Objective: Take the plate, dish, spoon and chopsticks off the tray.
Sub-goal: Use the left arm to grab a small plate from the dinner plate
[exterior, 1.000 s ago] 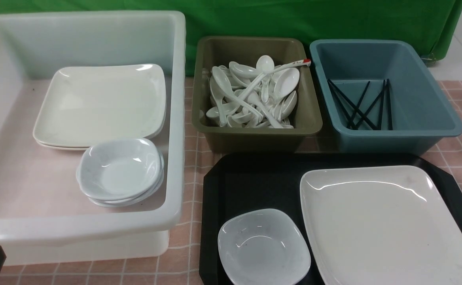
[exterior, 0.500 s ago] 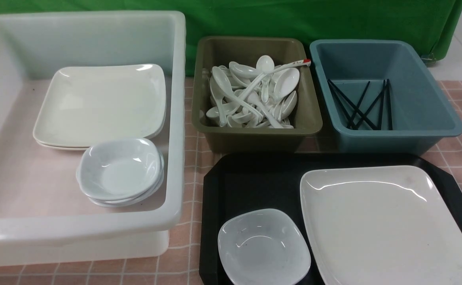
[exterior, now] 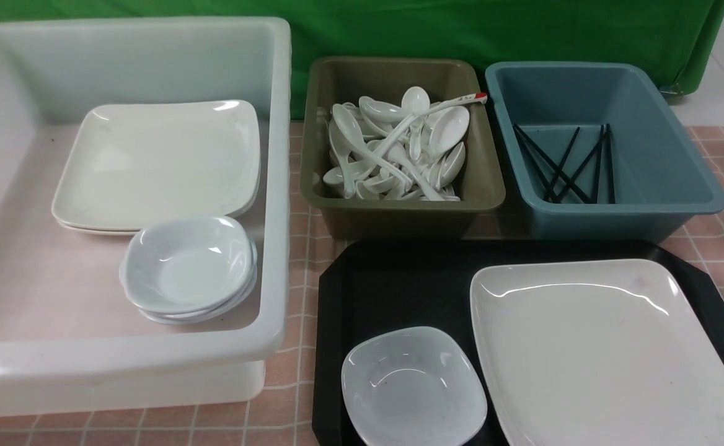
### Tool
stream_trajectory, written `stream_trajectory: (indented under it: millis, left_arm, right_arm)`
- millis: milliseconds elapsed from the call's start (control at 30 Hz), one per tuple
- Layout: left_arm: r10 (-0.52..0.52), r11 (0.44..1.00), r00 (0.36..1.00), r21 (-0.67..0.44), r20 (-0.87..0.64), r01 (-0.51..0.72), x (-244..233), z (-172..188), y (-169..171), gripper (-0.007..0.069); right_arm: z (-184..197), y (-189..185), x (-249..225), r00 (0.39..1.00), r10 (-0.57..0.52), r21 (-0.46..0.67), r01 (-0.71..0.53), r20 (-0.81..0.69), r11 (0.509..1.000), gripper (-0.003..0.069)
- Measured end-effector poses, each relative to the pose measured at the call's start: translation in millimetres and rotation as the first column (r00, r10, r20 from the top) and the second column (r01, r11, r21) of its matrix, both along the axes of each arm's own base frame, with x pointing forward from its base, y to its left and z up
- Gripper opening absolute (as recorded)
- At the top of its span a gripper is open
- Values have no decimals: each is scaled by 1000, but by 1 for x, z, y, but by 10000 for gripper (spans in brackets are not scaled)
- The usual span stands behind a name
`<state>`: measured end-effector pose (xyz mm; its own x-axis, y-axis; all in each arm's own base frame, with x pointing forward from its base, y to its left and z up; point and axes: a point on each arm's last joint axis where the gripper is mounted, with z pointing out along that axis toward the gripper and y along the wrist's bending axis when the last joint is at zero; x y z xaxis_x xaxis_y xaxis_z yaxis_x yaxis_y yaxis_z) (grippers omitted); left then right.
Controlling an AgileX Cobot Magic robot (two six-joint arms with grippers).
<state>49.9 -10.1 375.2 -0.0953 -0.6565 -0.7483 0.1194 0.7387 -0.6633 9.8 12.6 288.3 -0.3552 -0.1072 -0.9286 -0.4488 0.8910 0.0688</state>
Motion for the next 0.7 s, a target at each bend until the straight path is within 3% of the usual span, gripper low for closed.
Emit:
stream_trajectory:
  millis: [67, 100, 167, 267, 367, 533, 633, 700]
  left_arm:
    - [-114, 983, 982, 129, -153, 134, 17, 19, -12, -4]
    - [-224, 943, 935, 179, -274, 279, 28, 31, -23, -4]
    - [-352, 873, 847, 186, -398, 450, 45, 38, -38, -4]
    - [-508, 722, 665, 150, -548, 676, 80, 35, -59, -4]
    - [-571, 648, 559, 88, -601, 757, 110, 22, -71, -4]
    - [-580, 603, 448, 12, -680, 798, 145, -5, -82, -4]
    - [-593, 533, 313, -70, -742, 843, 162, -30, -102, -4]
    - [-593, 507, 271, -90, -758, 857, 165, -37, -109, -4]
  right_arm:
    - [-2, 0, 1, 1000, 0, -2, 0, -5, 1000, 122]
    - [-2, 0, 1, 1000, 0, -3, 0, -8, 1000, 122]
    - [-2, 0, 1, 1000, 0, -3, 0, -8, 1000, 122]
    - [-2, 0, 1, 1000, 0, -4, 0, -10, 1000, 125]
    - [-3, 0, 0, 1000, 1, -8, -1, -17, 1000, 125]
    - [-6, 0, -1, 999, 4, -23, -5, -49, 1000, 125]
    - [-7, 0, -1, 998, 4, -25, -5, -57, 1000, 125]
    - [-7, 0, -1, 998, 4, -24, -5, -55, 1000, 125]
